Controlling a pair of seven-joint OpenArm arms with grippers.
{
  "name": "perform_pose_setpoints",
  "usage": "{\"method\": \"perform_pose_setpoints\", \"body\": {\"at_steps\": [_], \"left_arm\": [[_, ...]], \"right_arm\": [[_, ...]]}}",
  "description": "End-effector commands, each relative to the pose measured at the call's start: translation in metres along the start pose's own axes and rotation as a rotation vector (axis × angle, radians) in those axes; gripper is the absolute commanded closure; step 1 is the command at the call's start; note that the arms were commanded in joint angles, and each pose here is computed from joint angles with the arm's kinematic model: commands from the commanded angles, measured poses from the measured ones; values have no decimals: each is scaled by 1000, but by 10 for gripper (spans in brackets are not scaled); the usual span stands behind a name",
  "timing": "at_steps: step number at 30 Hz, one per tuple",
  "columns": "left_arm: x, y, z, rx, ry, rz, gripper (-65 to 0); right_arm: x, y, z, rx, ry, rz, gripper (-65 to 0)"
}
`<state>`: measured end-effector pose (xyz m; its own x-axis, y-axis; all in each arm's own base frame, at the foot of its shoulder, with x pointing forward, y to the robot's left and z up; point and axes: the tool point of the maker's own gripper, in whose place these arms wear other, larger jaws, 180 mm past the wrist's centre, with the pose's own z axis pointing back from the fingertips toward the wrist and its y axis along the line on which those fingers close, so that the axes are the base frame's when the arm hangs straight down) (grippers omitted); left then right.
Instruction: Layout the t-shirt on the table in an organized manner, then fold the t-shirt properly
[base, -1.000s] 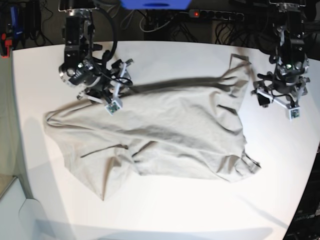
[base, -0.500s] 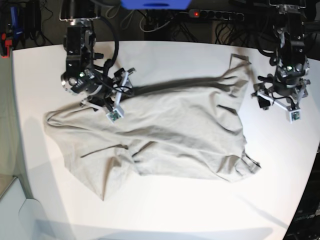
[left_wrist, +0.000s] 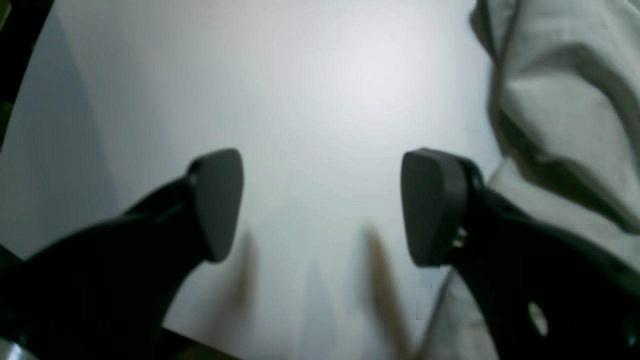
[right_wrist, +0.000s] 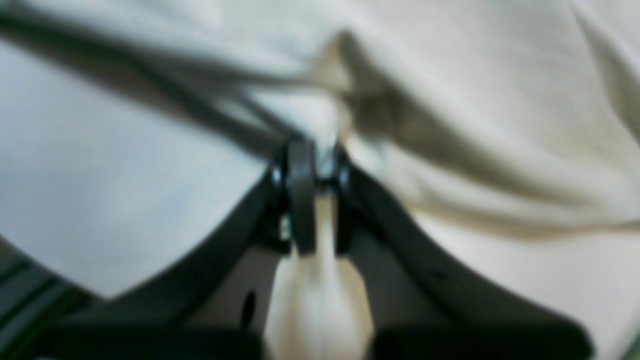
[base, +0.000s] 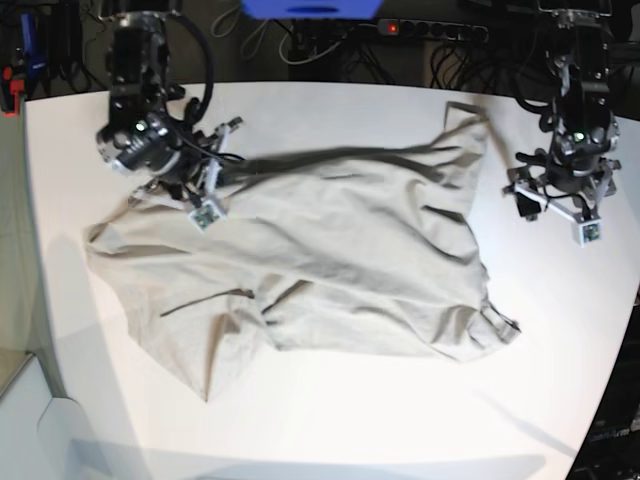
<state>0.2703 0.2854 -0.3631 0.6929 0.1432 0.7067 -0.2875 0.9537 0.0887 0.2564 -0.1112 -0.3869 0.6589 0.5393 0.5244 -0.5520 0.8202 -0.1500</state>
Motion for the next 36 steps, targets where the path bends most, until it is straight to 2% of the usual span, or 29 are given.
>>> {"method": "perform_pose_setpoints", "body": {"at_steps": [1, 3, 5, 11, 14, 22, 28, 36], "left_arm": [[14, 4, 2, 10, -43, -9, -477], [14, 4, 2, 10, -43, -9, -477], [14, 3, 2, 9, -44, -7, -477], [10, 6, 1, 15, -32, -10, -477], [6, 7, -1, 18, -22, -10, -477], [-1, 7, 2, 17, -9, -18, -477], [-11, 9, 4, 20, 12, -23, -477], [-20, 11, 12, 20, 22, -36, -476]], "right_arm": [[34, -11, 18, -43, -116, 33, 0], [48, -15, 39, -84, -160, 66, 0], [57, -15, 41, -82, -179, 109, 0], [64, -13, 41, -76, -193, 129, 0], [87, -11, 42, -74, -238, 169, 0], [145, -50, 50, -157, -333, 197, 0], [167, -70, 27, -138, -309, 183, 0], [179, -95, -27, -45, -195, 126, 0]]}}
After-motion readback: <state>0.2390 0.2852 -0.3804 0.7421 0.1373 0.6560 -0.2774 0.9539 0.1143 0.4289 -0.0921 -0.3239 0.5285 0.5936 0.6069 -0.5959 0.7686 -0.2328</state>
